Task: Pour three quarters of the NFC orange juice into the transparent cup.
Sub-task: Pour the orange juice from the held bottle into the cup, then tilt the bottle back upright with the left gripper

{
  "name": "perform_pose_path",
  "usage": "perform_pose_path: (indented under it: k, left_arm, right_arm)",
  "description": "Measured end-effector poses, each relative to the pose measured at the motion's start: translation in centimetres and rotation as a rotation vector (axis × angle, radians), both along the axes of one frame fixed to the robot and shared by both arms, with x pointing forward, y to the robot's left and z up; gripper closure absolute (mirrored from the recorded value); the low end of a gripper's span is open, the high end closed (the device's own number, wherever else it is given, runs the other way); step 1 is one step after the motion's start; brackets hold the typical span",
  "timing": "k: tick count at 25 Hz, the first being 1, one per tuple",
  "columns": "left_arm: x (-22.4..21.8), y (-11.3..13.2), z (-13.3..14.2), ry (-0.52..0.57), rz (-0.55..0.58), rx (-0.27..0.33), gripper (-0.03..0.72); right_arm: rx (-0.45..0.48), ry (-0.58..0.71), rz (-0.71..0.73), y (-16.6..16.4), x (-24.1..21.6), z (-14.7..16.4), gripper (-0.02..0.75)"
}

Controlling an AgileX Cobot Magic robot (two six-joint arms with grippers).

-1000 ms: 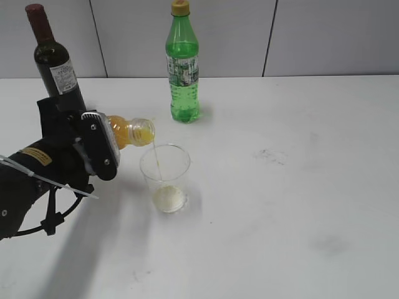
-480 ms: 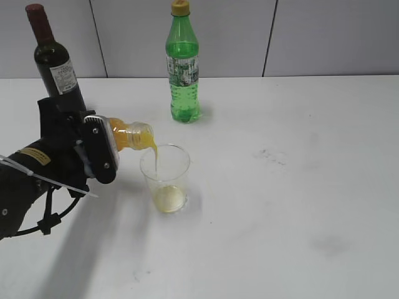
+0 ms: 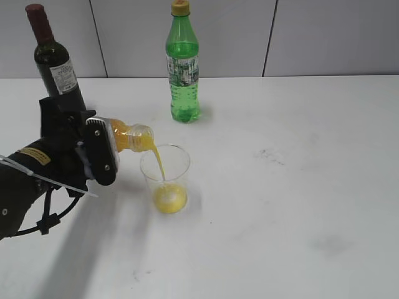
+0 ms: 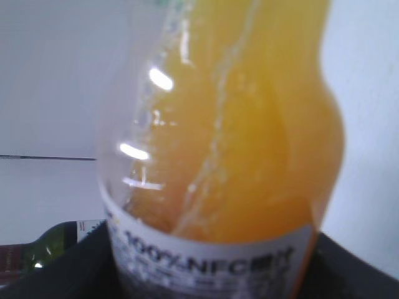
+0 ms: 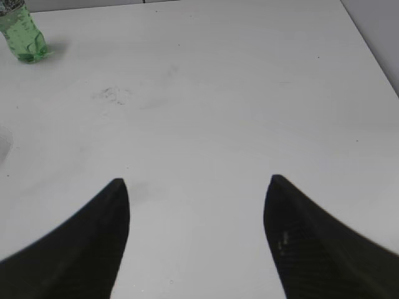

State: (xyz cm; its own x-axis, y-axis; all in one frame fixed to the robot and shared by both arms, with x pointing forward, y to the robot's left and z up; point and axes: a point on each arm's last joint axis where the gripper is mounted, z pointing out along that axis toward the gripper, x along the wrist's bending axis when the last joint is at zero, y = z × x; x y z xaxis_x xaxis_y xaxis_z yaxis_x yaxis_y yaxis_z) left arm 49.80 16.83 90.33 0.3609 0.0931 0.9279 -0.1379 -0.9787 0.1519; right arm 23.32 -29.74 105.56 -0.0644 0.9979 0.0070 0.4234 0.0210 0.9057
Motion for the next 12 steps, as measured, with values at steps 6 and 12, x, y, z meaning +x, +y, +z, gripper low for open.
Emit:
perform_pose_path:
  k: [6,12]
  left_arm:
    - [0.02,0.01,0.05,-0.007,0.000,0.001,0.215]
    - [0.07,0.02,0.15,-0.022,0.002,0.002,0.215]
  right_arm:
    - [0.000,0.000,0.000,0.00,0.00,0.00,0.219]
    - [0.000,0.000,0.000,0.00,0.00,0.00,0.219]
